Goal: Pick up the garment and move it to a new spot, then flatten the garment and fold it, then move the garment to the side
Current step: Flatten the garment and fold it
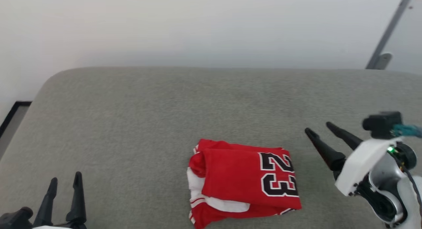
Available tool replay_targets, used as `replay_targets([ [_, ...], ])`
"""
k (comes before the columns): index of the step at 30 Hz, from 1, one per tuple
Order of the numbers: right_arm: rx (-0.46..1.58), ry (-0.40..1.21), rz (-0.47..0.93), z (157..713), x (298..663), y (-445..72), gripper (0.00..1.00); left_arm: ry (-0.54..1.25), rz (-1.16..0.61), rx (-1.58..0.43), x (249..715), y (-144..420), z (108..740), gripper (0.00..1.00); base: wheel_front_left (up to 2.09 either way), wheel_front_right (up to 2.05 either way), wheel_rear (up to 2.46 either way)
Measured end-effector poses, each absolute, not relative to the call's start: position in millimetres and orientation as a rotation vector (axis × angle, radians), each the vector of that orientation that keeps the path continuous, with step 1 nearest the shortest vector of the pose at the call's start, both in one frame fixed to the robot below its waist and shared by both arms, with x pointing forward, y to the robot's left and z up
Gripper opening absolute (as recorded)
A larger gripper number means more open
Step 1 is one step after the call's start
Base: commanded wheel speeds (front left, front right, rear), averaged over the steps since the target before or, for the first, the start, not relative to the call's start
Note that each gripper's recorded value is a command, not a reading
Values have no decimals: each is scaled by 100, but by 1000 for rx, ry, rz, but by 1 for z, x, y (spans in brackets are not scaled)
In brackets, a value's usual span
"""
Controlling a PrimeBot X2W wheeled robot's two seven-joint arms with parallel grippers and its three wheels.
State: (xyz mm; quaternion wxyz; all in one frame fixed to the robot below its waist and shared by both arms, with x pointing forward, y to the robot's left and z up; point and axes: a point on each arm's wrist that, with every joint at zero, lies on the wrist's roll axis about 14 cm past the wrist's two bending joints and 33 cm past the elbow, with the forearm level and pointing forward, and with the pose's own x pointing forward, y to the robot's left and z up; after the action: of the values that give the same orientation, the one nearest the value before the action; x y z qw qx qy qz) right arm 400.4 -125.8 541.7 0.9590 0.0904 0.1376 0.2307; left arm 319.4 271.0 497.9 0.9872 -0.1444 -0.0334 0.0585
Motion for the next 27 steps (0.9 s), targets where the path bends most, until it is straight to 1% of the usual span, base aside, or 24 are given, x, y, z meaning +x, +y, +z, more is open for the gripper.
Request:
replay_targets([
  [5,149,133,386,553,390,-155,100,-74,90,-274,324,264,502,100,0,0,0],
  [12,86,-13,254,554,375,-199,100,-80,53,-247,325,256,506,100,0,0,0],
  [22,20,-94,104,536,353,-243,100,-53,-10,-232,317,245,502,100,0,0,0],
  [27,24,-69,80,517,340,-243,100,-45,2,-230,309,254,500,100,0,0,0],
])
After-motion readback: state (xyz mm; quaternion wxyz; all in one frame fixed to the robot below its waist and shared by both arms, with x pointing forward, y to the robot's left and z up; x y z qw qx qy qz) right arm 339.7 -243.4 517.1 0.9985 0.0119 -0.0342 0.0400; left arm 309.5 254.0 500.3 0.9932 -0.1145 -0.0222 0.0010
